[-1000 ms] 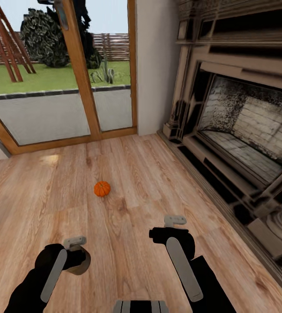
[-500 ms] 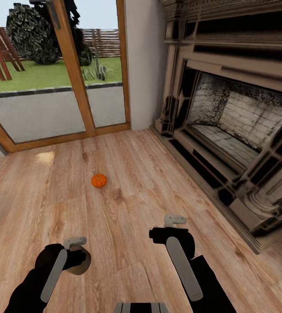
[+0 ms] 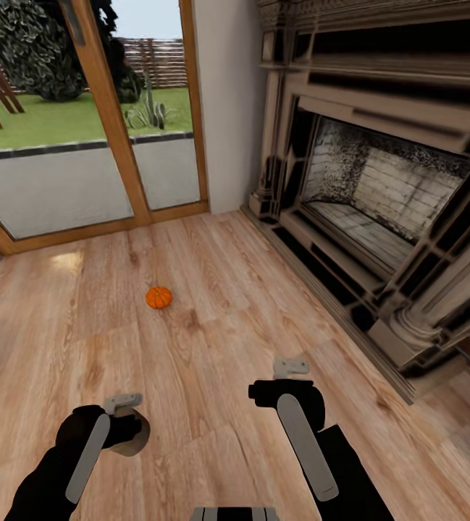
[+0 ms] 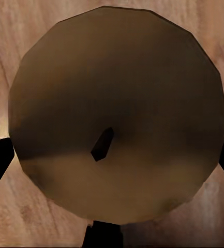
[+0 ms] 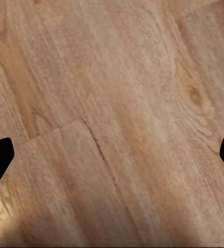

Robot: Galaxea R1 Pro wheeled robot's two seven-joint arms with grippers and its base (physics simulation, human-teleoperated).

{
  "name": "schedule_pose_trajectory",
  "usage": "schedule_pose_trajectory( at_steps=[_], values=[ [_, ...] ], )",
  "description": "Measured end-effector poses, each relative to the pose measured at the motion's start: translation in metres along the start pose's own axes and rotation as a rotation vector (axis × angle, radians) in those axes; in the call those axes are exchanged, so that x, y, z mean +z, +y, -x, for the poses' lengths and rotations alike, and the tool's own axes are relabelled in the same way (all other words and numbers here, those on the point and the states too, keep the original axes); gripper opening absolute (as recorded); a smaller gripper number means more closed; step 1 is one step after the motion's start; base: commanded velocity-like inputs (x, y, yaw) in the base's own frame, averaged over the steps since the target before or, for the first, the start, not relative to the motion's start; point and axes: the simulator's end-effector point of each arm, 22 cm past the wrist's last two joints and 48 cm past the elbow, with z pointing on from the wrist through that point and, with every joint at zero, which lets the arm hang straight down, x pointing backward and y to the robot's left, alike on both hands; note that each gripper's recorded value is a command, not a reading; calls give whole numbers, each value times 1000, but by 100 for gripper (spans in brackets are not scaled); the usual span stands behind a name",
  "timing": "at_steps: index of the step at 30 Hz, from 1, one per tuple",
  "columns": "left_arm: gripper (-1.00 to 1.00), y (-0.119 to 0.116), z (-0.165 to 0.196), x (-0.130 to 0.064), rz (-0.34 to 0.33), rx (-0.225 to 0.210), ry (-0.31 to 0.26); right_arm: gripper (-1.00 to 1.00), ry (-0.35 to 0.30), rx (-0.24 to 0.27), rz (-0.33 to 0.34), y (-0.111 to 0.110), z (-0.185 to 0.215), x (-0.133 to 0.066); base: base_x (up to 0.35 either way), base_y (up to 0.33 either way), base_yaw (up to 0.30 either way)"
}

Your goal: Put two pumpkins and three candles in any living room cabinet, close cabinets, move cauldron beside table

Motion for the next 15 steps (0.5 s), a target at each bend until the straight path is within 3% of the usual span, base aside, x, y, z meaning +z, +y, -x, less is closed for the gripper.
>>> schedule_pose_trajectory(
  at_steps=[4,7,15],
  values=[
    [-100,0,2,-7,1,1,4,100,0,2,-1,0,5,-6,-328,0,-22],
    [-100,0,2,-7,1,1,4,100,1,2,0,1,5,-6,-108,0,-54],
    [-100,-3,15,-16,-7,3,-33,100,1,3,1,1,5,-6,-10,0,-249]
  ],
)
